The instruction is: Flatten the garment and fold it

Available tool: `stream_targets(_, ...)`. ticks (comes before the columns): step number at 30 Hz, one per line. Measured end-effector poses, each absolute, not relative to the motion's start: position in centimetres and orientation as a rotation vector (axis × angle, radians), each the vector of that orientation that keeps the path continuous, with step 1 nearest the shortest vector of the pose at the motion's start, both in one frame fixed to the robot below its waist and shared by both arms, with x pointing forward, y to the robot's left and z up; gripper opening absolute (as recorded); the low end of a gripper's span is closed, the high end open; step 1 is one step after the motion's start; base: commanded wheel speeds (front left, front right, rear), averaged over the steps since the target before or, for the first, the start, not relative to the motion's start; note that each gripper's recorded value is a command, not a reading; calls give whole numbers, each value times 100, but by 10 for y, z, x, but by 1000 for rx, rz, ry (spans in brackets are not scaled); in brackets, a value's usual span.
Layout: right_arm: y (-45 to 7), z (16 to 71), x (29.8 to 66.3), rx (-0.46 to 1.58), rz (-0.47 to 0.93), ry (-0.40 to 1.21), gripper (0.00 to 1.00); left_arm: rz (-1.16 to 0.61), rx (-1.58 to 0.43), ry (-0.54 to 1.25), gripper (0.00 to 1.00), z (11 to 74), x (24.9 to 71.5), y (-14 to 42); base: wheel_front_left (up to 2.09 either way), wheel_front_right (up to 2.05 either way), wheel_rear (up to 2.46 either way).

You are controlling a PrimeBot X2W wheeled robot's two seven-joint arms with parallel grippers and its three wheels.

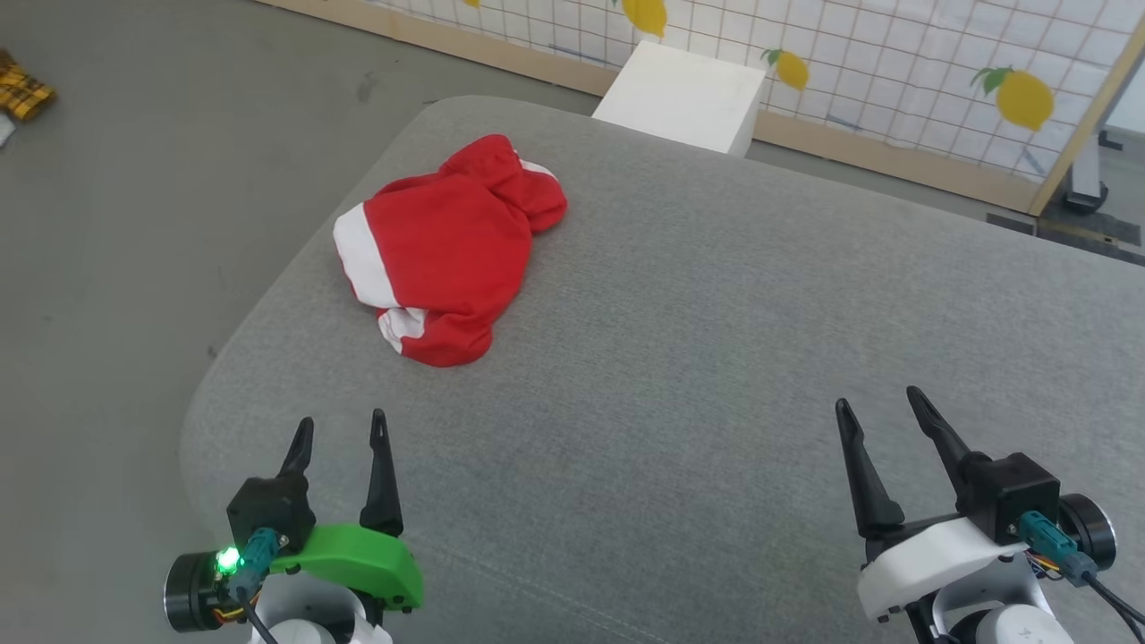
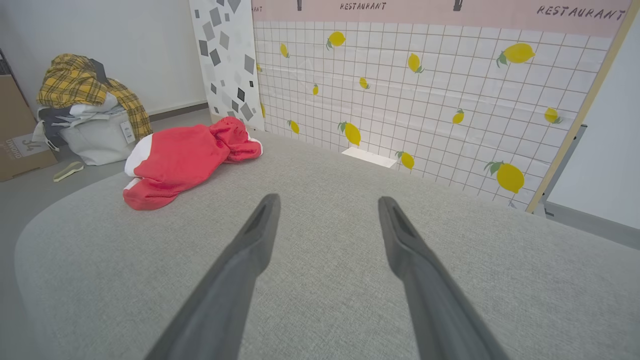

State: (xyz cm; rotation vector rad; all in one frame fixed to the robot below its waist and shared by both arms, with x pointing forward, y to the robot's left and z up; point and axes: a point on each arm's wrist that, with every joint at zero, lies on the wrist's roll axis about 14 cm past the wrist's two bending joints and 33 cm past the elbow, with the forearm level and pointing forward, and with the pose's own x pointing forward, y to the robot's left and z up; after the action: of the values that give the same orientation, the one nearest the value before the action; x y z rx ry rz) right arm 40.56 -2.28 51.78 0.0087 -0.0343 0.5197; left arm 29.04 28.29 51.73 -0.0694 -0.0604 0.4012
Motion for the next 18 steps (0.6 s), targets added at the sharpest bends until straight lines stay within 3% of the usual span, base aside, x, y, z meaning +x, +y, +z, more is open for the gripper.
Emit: stream_targets(18,12,522,408,39,610,-58,100,501,-79,-78,100,515,264,304,0,0,0)
